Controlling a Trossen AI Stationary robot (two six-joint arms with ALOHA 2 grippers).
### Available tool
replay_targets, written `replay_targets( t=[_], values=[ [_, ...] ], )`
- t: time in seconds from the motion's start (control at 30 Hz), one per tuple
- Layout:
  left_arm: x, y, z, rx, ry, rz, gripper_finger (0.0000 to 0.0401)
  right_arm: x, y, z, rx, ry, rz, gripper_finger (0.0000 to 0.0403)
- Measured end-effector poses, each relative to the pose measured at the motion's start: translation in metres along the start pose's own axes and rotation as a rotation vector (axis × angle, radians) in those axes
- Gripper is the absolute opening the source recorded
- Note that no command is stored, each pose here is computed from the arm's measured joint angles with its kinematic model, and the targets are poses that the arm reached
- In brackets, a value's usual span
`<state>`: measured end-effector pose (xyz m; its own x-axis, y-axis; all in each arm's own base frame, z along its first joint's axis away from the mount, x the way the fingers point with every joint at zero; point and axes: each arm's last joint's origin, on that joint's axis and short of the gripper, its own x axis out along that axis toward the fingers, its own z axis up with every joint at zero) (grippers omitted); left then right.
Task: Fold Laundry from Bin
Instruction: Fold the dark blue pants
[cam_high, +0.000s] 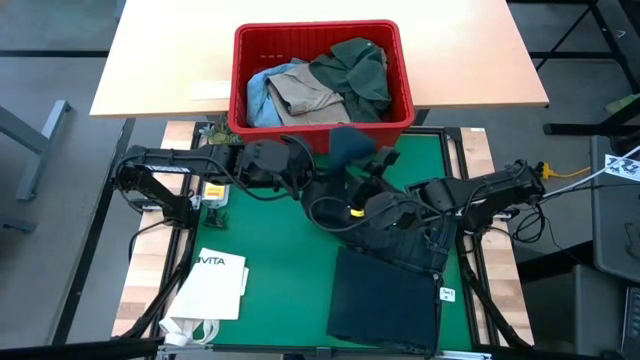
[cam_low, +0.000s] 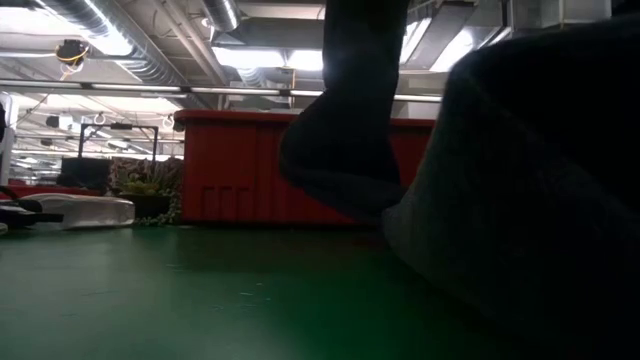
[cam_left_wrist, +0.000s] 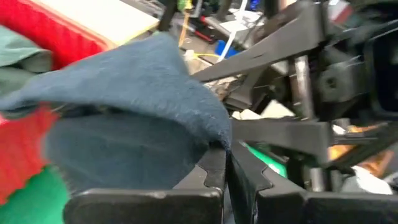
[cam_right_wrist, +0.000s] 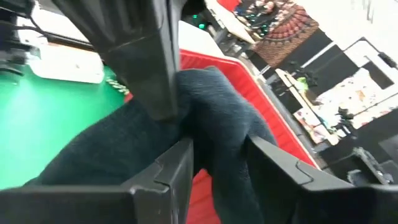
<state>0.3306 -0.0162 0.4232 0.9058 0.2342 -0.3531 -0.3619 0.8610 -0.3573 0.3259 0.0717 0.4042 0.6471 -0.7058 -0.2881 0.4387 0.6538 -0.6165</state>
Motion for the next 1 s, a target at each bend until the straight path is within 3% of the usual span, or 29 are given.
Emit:
replay_targets(
  t=[0.17,0.37,0.7,1.0],
  values=[
    [0.0,-0.003,0.001,-0.008,0.009,-0.069,0.0,0.008,-0.003,0.0,0.016,0.008,-0.002,0.0147],
    [0.0,-0.004,0.001,-0.003,0.019,-0.092,0.0,0.013,-0.004,0.005,0.03,-0.045,0.114,0.0147],
    [-0.001,-0.003,-0.002,0.111,0.055,-0.09,0.0,0.008,-0.006,0.001,-0.095,-0.073,0.301,0.0147],
    [-0.003,-0.007,-0.007,0.298,0.071,-0.1,0.0,0.0,-0.027,0.001,-0.16,-0.202,0.554,0.0147]
  ],
)
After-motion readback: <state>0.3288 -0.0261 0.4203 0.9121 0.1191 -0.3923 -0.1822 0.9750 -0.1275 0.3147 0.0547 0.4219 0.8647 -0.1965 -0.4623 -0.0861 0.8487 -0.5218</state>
